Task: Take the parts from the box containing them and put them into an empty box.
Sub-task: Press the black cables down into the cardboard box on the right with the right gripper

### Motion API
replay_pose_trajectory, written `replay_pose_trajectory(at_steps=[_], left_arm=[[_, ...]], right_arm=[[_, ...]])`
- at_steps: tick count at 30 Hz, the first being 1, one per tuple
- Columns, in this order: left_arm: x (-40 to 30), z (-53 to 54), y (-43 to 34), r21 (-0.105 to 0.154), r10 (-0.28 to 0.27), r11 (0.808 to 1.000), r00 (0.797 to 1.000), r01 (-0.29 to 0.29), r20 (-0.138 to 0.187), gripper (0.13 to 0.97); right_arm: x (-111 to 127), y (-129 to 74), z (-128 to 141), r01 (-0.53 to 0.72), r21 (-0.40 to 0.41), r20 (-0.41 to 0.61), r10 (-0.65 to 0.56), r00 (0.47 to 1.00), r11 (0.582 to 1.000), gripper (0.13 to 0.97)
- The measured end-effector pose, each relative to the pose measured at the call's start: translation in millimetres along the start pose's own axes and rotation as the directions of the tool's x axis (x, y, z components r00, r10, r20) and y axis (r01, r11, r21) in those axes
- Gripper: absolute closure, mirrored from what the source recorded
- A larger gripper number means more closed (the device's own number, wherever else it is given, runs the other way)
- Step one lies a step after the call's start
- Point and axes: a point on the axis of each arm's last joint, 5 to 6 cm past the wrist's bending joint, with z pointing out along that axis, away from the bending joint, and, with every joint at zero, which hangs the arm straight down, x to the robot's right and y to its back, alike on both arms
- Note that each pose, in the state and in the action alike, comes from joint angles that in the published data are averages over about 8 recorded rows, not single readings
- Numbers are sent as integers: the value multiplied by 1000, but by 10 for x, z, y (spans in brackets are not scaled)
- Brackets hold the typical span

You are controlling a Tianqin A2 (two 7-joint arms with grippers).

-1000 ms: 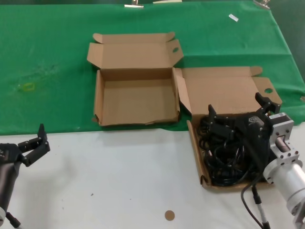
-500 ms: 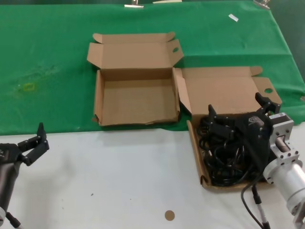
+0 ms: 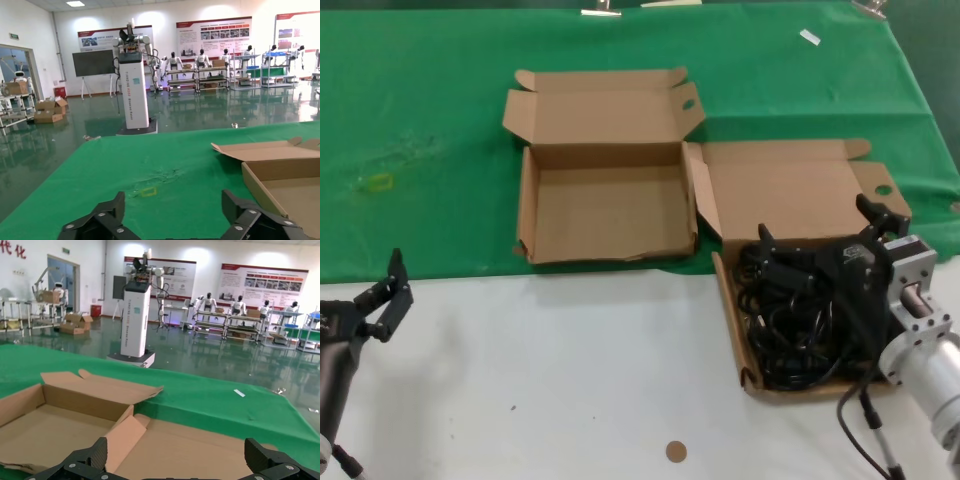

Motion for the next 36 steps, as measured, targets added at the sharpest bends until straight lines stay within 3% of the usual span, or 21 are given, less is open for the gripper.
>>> replay_pose_trajectory(at_steps=[4, 12, 16, 20, 27, 36], left_arm=[[0, 0, 0, 0, 0, 1000, 1000, 0, 0, 389], [0, 0, 0, 0, 0, 1000, 1000, 0, 0, 611], [0, 0, 0, 0, 0, 1000, 1000, 0, 0, 611], [0, 0, 0, 0, 0, 1000, 1000, 0, 0, 704], [0, 0, 0, 0, 0, 1000, 1000, 0, 0, 826], [0, 0, 0, 0, 0, 1000, 1000, 0, 0, 922]], right_arm=[[66, -42, -19, 34, -11, 19, -33, 999, 999, 130], [261, -204, -85, 134, -43, 101, -129, 986, 990, 130], [382, -335, -108, 202, -56, 162, -191, 968, 978, 130], [510, -479, -113, 280, -62, 241, -258, 936, 958, 130], [746, -702, -95, 444, -44, 402, -391, 828, 895, 130], [1032, -891, -75, 653, -24, 602, -510, 614, 757, 130]])
